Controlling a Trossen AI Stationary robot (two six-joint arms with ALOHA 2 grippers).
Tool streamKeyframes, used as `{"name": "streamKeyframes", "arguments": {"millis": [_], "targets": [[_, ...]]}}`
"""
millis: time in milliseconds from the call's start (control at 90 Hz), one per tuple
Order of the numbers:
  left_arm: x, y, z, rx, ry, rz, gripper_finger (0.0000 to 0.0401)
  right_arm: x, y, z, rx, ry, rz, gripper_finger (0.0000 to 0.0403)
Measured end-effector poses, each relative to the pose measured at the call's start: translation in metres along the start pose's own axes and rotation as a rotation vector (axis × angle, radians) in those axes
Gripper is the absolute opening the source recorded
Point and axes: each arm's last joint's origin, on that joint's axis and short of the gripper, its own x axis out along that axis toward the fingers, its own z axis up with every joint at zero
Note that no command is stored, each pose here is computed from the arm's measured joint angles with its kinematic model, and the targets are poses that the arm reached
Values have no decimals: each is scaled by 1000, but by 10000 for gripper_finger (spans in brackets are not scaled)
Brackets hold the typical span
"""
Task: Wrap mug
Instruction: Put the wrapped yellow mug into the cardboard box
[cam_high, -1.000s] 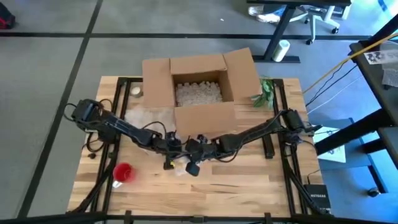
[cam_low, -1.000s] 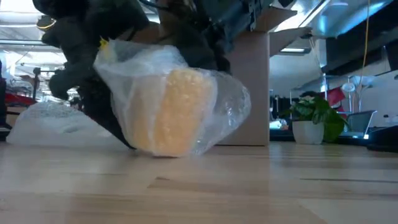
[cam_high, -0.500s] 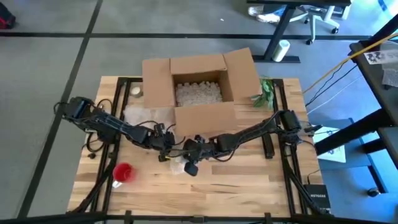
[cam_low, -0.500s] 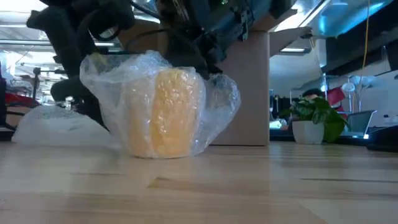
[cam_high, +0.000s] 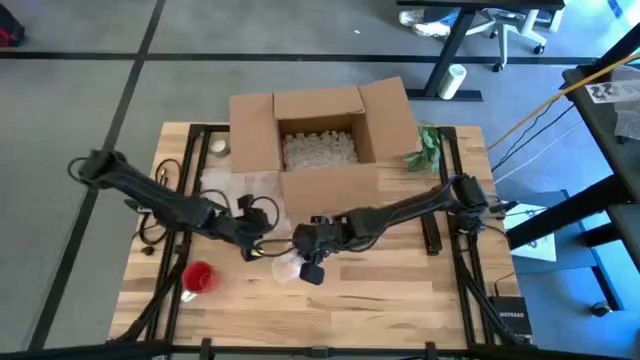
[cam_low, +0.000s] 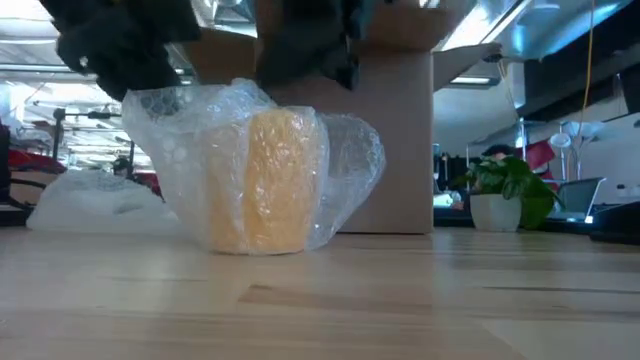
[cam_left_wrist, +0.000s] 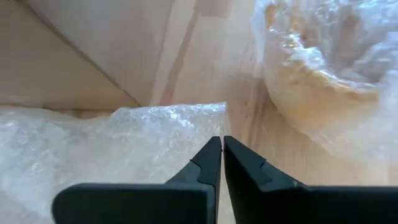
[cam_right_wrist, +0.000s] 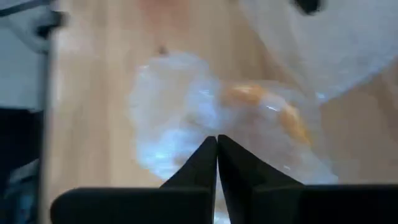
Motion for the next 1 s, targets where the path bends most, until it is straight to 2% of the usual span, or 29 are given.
{"name": "streamKeyframes", "arguments": {"millis": [178,433,544,756,1000], "targets": [[-16,-2,-2,-13,-51,-2,0,-11,8,9,-41,34,105,19],[-19,-5,-3,-36,-60,-6,0,3,6,-4,-62,148,84,117],[-19,-5,-3,-49,-60,-4,0,11,6,-5,-109,152,91,145],[-18,-4,-5,-71,-44,3,0,21,3,-10,-171,181,61,153],[-19,-5,-5,-82,-46,-2,0,54,-5,-21,-237,221,-20,149]]}}
